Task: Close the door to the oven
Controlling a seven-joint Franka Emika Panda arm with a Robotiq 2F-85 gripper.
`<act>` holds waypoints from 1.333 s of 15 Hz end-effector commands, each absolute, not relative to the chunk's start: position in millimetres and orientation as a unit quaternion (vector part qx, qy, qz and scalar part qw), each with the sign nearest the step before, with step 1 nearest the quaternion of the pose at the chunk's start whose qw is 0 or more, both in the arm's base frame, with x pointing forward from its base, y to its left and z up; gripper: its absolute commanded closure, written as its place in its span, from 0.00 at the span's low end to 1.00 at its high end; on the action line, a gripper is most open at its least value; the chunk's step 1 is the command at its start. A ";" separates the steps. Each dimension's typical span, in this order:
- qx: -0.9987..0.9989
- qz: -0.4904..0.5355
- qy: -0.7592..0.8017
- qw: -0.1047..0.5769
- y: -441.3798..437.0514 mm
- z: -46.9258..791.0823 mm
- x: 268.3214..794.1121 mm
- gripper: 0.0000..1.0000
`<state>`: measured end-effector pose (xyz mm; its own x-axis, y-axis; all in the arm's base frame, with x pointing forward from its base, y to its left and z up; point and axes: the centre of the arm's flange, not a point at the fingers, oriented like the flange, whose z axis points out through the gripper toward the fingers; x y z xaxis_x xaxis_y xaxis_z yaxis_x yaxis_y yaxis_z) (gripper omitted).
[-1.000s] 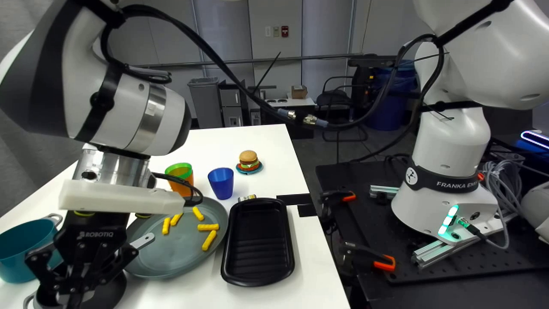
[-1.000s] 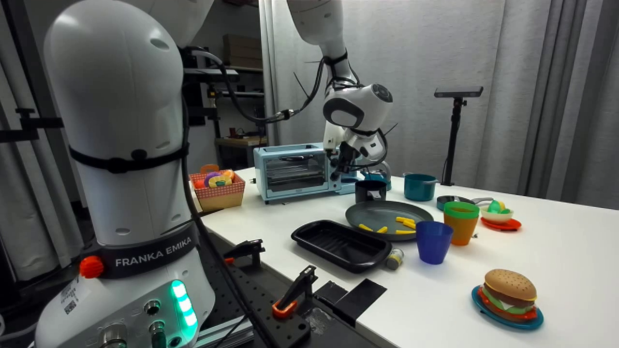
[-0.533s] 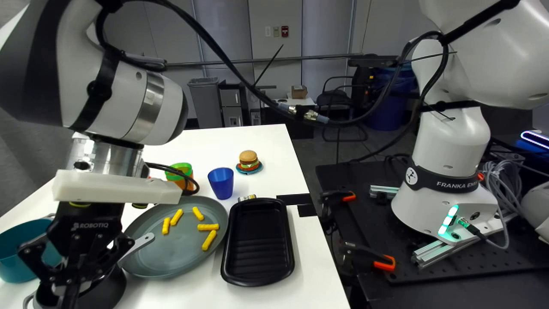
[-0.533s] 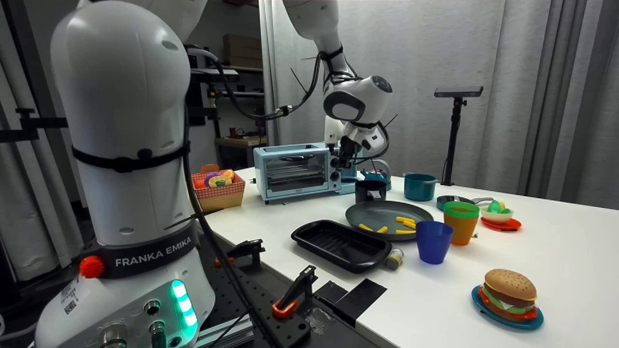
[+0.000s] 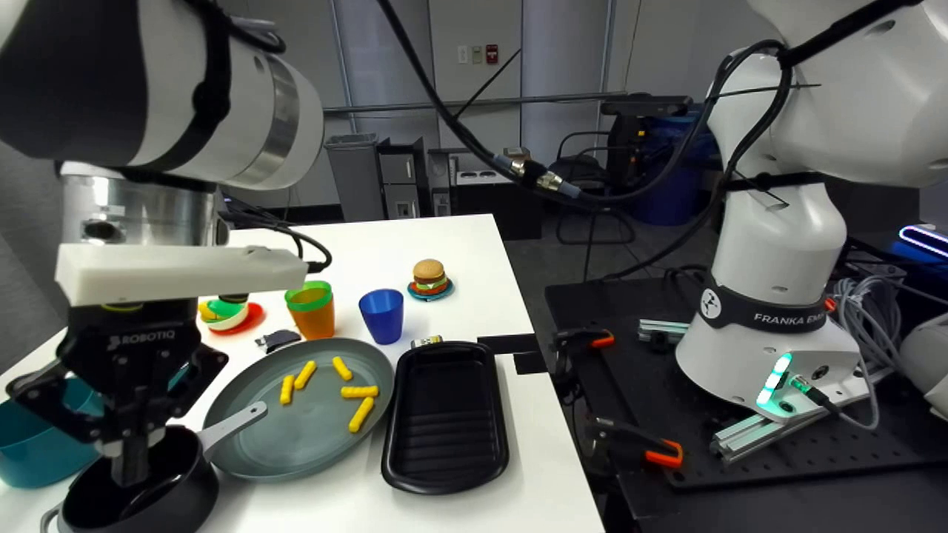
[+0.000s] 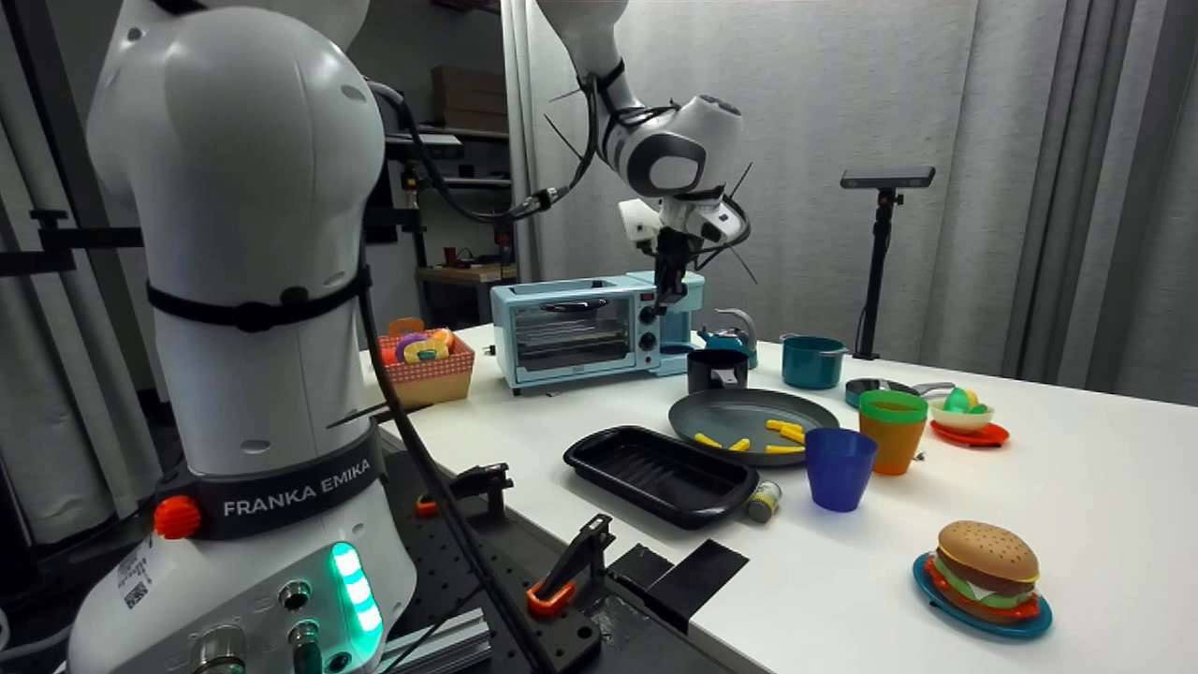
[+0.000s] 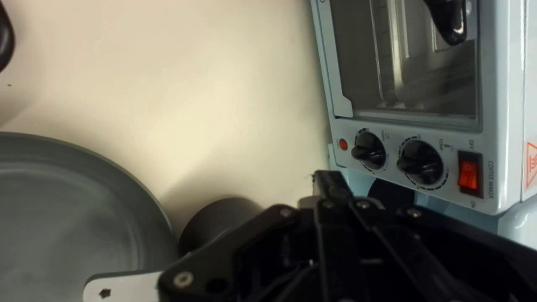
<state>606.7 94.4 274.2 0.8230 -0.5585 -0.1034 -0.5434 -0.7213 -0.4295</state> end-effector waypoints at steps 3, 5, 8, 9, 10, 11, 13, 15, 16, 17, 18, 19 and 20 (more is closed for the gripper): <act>-0.947 -0.011 0.276 0.162 100.6 326.7 577.0 1.00; -0.952 -0.011 0.270 0.146 101.5 337.6 566.9 1.00; -0.957 -0.012 0.264 0.121 100.3 350.7 548.6 1.00; -0.959 -0.011 0.261 0.113 99.6 354.2 542.3 1.00; -0.960 -0.010 0.258 0.106 98.7 357.0 535.6 1.00; -0.962 -0.007 0.255 0.098 97.8 360.0 528.7 1.00; -0.967 0.001 0.242 0.078 95.4 365.0 514.3 1.00; -0.975 0.015 0.217 0.052 91.8 368.6 501.9 1.00; -0.977 0.023 0.207 0.037 89.1 369.9 496.5 1.00; -0.981 0.028 0.193 0.025 86.5 371.6 492.0 1.00; -0.984 0.032 0.176 0.011 83.9 373.8 488.2 1.00; -0.986 0.035 0.161 -0.006 80.5 376.1 486.1 1.00; -0.988 0.036 0.149 -0.021 77.6 378.9 485.0 1.00</act>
<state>502.4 89.4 362.0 0.9309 -0.3578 -0.0734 -0.3602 -0.9326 -0.0215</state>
